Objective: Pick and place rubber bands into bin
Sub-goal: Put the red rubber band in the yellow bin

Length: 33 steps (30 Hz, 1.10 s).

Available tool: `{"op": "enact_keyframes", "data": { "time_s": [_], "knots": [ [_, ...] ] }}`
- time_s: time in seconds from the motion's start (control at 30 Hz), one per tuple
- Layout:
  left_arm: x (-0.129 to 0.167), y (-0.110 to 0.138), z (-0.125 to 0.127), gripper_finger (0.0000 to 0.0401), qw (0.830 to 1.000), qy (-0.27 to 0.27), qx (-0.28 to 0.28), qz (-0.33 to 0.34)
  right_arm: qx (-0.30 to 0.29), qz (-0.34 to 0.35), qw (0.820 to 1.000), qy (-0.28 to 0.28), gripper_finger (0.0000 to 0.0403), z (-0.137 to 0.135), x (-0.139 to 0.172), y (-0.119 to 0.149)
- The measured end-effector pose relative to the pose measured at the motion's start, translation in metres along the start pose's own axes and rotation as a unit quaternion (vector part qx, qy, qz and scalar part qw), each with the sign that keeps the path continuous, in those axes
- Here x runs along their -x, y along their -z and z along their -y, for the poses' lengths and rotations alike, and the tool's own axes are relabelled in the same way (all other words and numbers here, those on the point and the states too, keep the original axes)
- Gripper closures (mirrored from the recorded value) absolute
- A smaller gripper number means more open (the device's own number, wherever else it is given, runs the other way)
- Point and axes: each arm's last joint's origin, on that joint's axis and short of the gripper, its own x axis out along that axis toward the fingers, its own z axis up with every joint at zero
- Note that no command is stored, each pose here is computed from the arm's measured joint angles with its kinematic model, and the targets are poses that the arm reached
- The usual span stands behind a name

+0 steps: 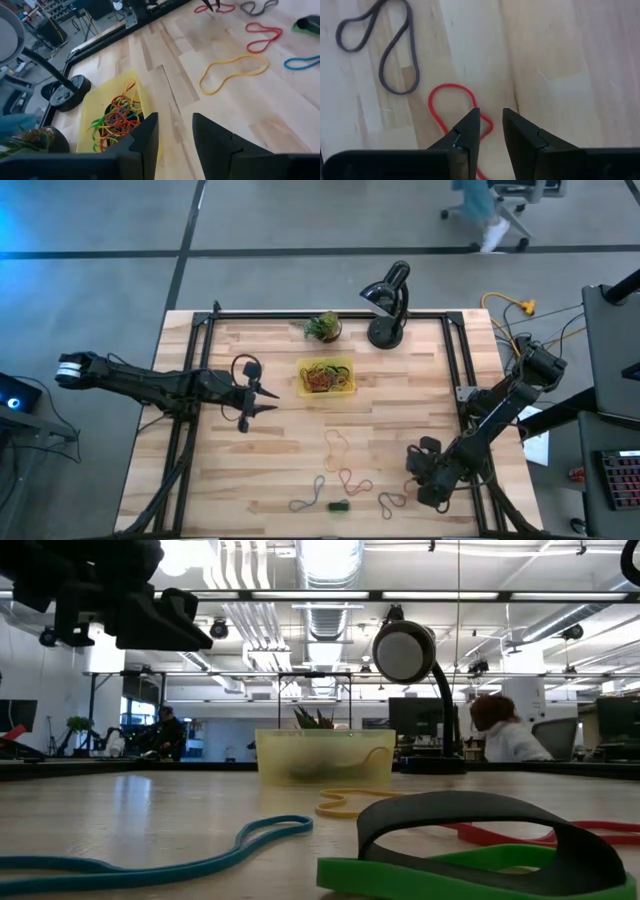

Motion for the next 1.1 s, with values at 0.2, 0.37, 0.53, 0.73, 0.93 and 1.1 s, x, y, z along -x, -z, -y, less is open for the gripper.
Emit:
{"op": "enact_keyframes", "data": {
  "time_s": [0.2,0.37,0.53,0.73,0.93,1.1],
  "knots": [
    [0.0,-0.002,0.001,0.0296,1.0,0.001,0.011,0.011,0.023,-0.001,1.0,0.0,0.0329,0.001,-0.001,0.001],
    [-0.001,-0.002,0.002,0.0296,1.0,0.008,0.029,0.011,0.022,-0.011,1.0,-0.006,0.0331,0.001,-0.002,0.002],
    [-0.004,-0.001,0.007,0.0296,0.999,0.03,0.032,0.005,0.032,-0.024,0.999,-0.003,0.0331,-0.005,-0.012,0.006],
    [-0.009,0.0,0.011,0.0296,0.999,0.039,0.03,0.003,0.035,-0.035,0.998,0.024,0.033,-0.014,-0.022,0.006],
    [-0.01,-0.002,0.011,0.0296,0.999,0.036,0.033,0.013,0.031,-0.045,0.997,0.052,0.0338,-0.025,-0.012,0.0],
    [-0.01,-0.002,0.011,0.0296,0.998,0.036,0.041,0.012,0.026,-0.077,0.995,0.063,0.0347,-0.025,-0.009,0.001]
  ]
}}
